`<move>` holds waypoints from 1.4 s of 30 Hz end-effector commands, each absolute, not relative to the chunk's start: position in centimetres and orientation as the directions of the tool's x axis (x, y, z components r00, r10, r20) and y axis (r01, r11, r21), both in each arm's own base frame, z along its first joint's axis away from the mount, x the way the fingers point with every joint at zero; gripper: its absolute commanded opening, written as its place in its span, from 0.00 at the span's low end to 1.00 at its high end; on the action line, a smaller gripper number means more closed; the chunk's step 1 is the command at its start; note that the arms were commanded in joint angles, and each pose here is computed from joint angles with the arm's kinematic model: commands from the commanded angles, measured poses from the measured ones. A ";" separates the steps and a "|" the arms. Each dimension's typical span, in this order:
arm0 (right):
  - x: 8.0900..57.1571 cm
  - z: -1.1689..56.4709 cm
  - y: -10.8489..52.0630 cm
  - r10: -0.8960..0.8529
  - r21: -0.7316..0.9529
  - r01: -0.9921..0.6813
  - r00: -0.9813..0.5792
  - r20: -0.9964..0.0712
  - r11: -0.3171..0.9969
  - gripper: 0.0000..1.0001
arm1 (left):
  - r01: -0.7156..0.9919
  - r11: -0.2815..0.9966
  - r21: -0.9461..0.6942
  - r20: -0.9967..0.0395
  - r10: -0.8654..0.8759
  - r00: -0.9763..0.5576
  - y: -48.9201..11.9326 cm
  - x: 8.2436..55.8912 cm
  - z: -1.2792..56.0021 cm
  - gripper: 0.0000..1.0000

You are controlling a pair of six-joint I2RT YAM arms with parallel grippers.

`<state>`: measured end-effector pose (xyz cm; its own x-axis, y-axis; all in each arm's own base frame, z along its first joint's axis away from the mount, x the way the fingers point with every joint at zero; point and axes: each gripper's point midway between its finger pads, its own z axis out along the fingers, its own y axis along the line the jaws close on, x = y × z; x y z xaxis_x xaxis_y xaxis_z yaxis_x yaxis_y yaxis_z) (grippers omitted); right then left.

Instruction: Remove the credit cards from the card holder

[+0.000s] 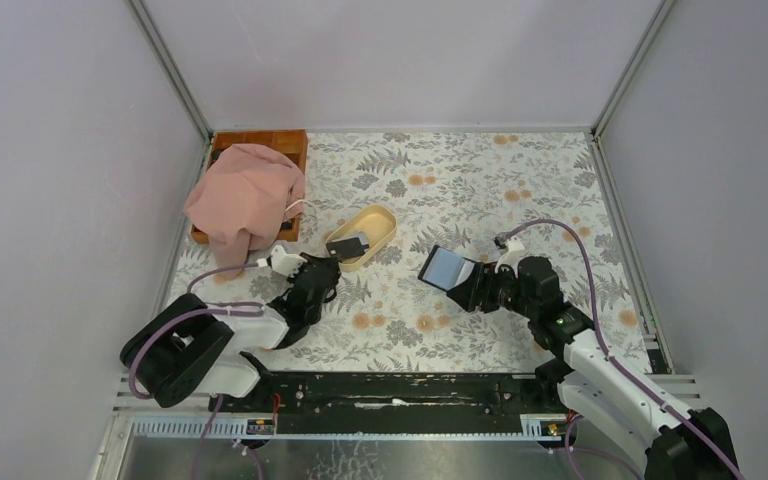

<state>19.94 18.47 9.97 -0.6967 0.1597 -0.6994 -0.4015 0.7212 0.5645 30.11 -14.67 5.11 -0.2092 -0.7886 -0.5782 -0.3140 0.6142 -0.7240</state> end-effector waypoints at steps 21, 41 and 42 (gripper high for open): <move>20.7 10.2 19.0 0.146 0.557 -0.425 -0.687 -0.712 0.713 0.64 | -0.212 0.682 -0.700 -0.618 -0.727 -0.299 -16.5 29.9 7.0 0.16; 20.7 9.7 18.9 0.153 0.560 -0.411 -0.692 -0.706 0.719 0.64 | -0.137 0.794 -0.592 -0.725 -0.599 -0.340 -17.6 31.3 10.5 0.16; 20.8 9.7 18.9 0.153 0.560 -0.411 -0.692 -0.706 0.719 0.64 | -0.148 0.813 -0.563 -0.740 -0.575 -0.348 -17.4 31.6 10.5 0.19</move>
